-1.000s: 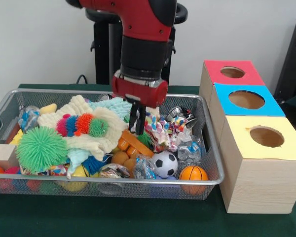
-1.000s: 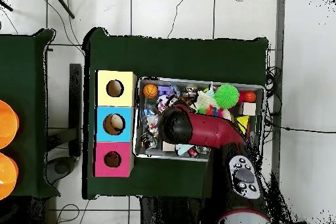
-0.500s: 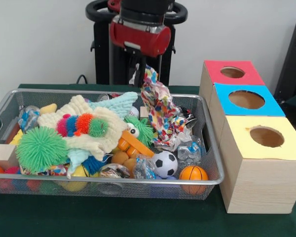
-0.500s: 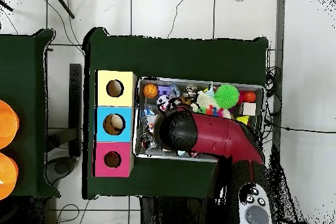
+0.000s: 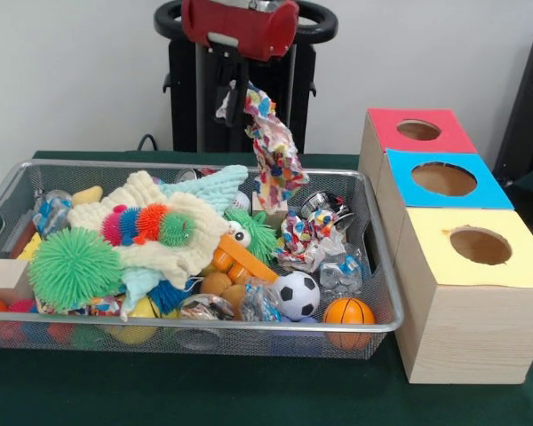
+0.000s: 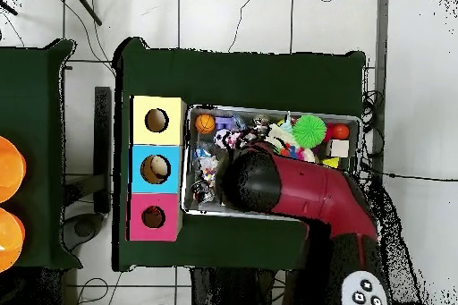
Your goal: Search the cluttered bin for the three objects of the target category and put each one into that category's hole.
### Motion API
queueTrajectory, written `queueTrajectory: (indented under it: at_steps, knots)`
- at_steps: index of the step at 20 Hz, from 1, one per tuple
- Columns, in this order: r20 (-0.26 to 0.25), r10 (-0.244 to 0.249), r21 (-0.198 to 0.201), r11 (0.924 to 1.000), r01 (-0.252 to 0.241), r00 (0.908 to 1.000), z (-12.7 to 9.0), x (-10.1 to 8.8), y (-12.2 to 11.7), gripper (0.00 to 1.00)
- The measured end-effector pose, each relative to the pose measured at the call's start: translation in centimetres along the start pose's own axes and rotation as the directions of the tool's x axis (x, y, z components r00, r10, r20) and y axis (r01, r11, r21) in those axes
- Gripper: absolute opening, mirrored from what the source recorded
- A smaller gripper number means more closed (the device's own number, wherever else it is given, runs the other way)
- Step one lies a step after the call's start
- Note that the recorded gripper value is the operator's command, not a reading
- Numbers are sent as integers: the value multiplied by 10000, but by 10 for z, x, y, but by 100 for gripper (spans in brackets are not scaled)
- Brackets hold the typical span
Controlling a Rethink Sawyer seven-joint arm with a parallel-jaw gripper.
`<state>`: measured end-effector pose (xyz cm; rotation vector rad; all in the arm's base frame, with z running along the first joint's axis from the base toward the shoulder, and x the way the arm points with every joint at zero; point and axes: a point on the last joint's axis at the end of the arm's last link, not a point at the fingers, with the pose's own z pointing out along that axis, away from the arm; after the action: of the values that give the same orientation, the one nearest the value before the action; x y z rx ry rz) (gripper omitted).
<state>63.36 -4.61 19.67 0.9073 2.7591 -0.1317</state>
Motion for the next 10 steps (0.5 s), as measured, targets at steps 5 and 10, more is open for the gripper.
queueTrajectory:
  at_steps: [5, 10]
  knots:
    - [-97, 802, 24, 9968, -802, 9967, 11, -28, -43, 0]
    - [-294, 1469, 86, 9891, -1467, 9887, 26, -46, -83, 0]
